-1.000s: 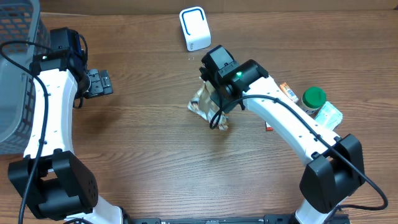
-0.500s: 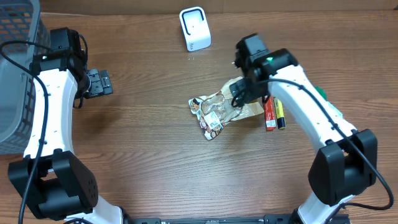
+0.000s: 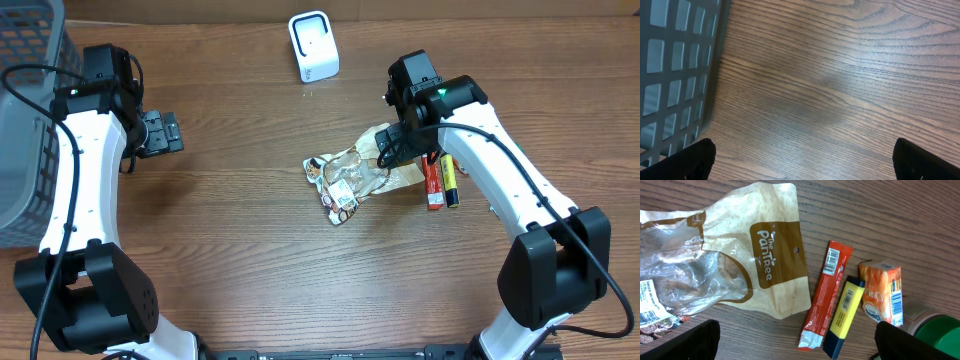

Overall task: Scan the item barcode
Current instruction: 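Lower the snack bag onto the table center and release it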

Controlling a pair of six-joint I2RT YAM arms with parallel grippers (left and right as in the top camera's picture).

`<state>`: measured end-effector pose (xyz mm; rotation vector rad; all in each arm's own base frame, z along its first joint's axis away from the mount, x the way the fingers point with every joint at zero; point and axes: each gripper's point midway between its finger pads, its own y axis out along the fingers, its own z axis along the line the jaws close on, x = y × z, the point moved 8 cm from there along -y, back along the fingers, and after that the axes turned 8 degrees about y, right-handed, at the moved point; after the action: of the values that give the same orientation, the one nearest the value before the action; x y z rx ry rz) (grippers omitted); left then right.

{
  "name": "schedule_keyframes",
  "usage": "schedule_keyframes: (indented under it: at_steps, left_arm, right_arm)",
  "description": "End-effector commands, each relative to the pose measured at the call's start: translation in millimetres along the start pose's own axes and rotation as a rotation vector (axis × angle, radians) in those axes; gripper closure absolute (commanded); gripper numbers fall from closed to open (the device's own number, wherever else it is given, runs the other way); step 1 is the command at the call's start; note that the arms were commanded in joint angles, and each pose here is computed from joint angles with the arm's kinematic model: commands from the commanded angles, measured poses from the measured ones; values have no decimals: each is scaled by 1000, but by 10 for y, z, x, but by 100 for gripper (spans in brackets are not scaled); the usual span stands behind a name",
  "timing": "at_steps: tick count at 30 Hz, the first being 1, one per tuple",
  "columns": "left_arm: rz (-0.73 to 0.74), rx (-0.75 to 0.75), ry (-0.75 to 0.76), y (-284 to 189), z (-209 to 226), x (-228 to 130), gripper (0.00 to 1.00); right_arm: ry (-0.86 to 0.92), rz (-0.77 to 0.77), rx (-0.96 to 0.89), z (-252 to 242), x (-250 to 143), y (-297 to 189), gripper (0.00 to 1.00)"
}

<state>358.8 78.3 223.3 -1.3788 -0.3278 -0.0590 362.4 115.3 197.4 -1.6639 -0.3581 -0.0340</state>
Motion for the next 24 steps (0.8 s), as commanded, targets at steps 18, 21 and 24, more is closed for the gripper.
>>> schedule_keyframes:
  at_steps: [18,21,24]
  left_arm:
    - [-4,-3,25,-9,-25,8,0]
    - [-4,-3,24,-9,-25,8,0]
    - [-4,-3,24,-9,-25,8,0]
  right_arm:
    - [17,0,7,-27,4,22,0]
    - [17,-14,9,-28,3,-33,0]
    - [22,-56,15,-48,-1,-188,0]
